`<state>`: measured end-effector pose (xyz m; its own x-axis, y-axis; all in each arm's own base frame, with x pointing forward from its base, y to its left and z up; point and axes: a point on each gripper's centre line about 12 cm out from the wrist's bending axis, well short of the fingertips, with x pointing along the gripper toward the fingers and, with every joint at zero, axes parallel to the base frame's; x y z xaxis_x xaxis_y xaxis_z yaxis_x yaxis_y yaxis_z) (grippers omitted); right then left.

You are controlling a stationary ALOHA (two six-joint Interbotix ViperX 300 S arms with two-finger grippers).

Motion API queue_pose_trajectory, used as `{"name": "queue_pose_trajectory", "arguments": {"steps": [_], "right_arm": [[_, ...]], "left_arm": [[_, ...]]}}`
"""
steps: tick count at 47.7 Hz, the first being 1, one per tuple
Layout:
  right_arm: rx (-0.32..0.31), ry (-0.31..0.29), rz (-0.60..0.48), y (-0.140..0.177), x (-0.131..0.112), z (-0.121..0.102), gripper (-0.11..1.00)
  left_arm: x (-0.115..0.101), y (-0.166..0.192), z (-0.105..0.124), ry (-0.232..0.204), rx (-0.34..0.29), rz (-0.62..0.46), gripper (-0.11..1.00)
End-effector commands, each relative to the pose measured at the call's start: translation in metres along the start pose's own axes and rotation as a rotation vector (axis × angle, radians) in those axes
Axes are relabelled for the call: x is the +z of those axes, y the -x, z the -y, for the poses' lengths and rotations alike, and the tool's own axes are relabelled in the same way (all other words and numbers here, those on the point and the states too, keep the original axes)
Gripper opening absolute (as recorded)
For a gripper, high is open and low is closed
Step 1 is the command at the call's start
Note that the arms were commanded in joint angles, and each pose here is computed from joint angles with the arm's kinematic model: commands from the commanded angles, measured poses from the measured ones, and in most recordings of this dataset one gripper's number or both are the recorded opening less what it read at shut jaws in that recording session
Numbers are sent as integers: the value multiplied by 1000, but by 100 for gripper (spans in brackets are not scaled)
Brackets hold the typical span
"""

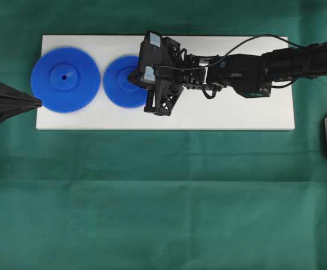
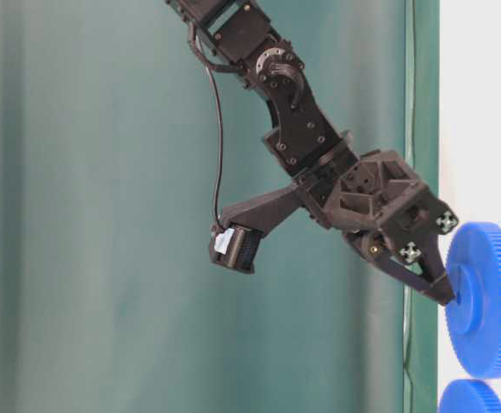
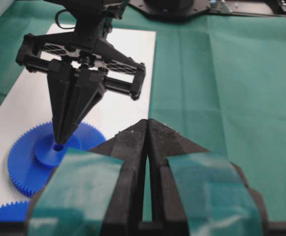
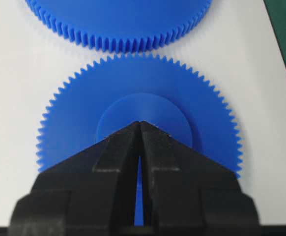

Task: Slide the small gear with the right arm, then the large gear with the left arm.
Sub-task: 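Hold the small gear with the right gripper, teeth meshed against the large gear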

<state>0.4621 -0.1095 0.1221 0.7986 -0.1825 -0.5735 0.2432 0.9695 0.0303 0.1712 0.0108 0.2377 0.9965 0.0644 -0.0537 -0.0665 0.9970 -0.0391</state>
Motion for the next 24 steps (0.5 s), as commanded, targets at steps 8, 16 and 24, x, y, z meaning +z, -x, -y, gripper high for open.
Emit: {"name": "queue_pose_trajectory", "arguments": {"steps": [8, 16, 24], "right_arm": [[6, 5, 64, 10, 19, -2, 51], [8, 7, 73, 8, 19, -2, 51], [8, 6, 70, 5, 15, -2, 51]], "left_arm": [[5, -2, 0, 3, 2, 11, 0], [4, -2, 0, 3, 3, 8, 0], [5, -2, 0, 3, 3, 11, 0]]}}
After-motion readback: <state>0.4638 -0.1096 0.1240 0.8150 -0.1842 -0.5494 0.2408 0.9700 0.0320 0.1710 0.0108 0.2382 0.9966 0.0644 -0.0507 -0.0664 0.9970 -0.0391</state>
